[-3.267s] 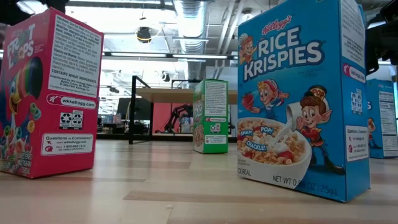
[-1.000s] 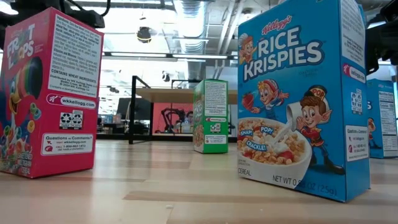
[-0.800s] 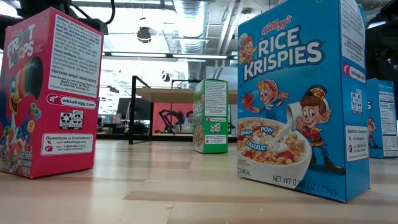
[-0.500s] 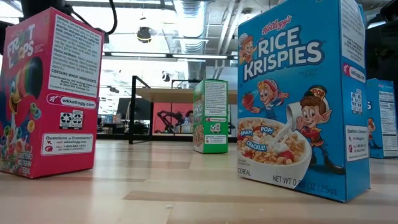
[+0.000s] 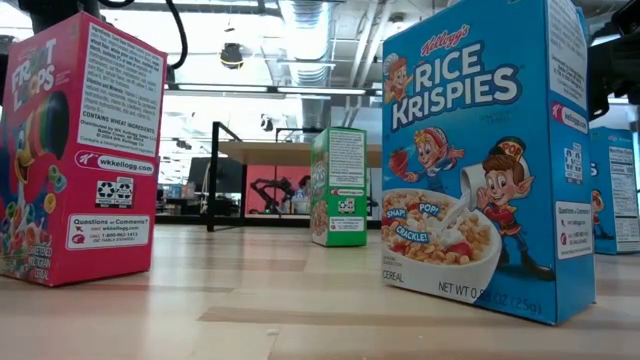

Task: Stack cereal on shelf
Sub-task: Put the bottom left green cereal box on the shelf

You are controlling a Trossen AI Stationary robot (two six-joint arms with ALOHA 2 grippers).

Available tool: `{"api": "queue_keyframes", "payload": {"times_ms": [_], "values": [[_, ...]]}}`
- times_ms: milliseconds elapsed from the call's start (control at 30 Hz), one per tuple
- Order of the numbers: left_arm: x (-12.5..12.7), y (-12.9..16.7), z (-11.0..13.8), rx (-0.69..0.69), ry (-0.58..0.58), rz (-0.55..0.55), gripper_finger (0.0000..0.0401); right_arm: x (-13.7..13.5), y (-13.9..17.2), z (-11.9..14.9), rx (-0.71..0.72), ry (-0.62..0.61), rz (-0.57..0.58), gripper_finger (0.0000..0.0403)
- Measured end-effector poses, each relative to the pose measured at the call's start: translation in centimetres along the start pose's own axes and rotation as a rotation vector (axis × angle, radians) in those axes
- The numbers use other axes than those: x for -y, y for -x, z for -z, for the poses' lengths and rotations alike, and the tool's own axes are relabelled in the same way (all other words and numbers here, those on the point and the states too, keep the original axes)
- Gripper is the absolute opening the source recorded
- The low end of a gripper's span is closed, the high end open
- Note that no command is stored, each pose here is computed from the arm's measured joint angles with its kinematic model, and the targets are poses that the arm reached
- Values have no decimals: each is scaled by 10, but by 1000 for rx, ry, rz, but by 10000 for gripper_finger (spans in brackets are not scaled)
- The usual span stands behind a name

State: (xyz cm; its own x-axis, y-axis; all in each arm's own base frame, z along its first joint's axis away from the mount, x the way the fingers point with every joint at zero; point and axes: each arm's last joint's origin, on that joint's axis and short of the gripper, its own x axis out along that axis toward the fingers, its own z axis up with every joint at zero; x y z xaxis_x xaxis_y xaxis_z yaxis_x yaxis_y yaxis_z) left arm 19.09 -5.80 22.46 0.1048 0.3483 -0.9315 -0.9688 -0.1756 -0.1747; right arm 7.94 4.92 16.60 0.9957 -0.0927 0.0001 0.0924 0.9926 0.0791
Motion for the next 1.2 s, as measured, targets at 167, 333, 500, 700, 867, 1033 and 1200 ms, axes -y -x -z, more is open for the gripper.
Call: {"api": "queue_keyframes", "payload": {"times_ms": [167, 333, 500, 700, 867, 1033, 1200], "values": [[0, 0, 0, 1, -17, 0, 292, 0, 0, 0, 0, 0, 0, 261], [0, 0, -1, 21, -47, 11, 213, 0, 0, 0, 0, 0, 0, 261], [0, 0, -1, 29, -81, 16, 158, 0, 0, 0, 0, 0, 0, 261], [1, 1, -1, 27, -143, 19, 135, 0, 0, 0, 0, 0, 0, 261], [7, 9, -1, 13, -224, 49, 142, 0, 0, 0, 0, 0, 0, 261], [18, 25, -5, -2, -347, 104, 145, 0, 0, 0, 0, 0, 0, 261], [34, 46, -16, 16, -489, 182, 145, 0, 0, 0, 0, 0, 0, 261]]}}
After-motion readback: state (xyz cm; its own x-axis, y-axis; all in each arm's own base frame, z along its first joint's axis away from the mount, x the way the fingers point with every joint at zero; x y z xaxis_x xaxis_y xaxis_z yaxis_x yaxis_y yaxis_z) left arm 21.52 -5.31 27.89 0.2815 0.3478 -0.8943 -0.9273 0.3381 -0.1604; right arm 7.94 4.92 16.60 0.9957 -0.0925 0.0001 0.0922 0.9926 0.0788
